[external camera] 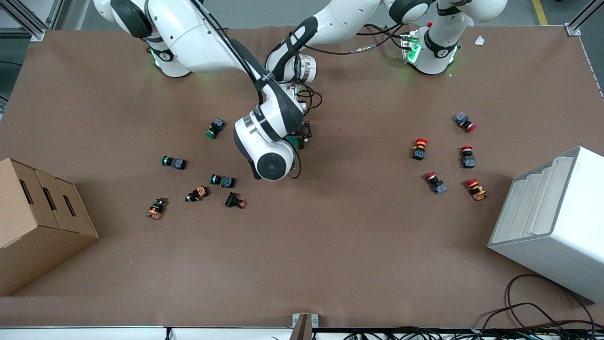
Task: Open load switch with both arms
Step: 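Press the white lever down with the right gripper fingertips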
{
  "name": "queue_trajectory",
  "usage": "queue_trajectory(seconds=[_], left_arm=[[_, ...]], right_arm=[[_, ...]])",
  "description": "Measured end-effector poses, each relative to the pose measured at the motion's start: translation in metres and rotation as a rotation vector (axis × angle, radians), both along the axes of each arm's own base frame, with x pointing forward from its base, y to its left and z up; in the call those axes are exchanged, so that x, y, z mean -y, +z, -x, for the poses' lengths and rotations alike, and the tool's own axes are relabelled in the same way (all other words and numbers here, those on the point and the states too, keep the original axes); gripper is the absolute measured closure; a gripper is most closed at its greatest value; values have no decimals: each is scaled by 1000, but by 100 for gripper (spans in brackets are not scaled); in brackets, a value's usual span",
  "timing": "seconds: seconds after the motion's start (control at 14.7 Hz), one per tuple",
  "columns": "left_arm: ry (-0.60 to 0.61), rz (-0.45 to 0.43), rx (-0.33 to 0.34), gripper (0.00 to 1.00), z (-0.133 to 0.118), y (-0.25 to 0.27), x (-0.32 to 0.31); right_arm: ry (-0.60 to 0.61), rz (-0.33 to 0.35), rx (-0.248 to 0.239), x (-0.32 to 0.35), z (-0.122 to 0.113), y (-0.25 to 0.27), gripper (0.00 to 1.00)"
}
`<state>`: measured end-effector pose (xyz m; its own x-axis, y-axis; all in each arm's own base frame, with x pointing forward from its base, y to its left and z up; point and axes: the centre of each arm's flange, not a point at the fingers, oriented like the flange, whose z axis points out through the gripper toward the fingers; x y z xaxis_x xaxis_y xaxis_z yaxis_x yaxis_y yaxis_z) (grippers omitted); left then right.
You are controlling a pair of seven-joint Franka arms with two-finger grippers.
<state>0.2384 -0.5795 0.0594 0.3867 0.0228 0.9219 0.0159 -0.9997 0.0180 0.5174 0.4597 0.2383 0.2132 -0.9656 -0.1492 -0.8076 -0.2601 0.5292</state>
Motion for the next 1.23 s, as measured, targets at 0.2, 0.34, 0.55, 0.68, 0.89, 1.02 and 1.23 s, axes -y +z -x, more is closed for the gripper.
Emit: queue_trajectory(seconds=[0.2, 0.34, 0.55, 0.68, 0.89, 1.02, 1.23], left_arm=[[0, 0, 1, 0, 0, 0, 0], [0, 0, 1, 0, 0, 0, 0], [0, 0, 1, 0, 0, 0, 0], [0, 0, 1, 0, 0, 0, 0], [0, 1, 1, 0, 0, 0, 0], [0, 1, 1, 0, 0, 0, 0], [0, 1, 2, 0, 0, 0, 0]], right_arm=[[13, 4, -20, -3, 4, 4, 0], [28, 15, -42, -5, 11, 2, 0], [45, 30, -63, -10, 22, -5, 0], [55, 40, -76, -12, 30, -12, 0], [56, 51, -77, -13, 40, -28, 0], [53, 55, -68, -14, 45, -40, 0], [52, 53, -51, -16, 51, -47, 0]])
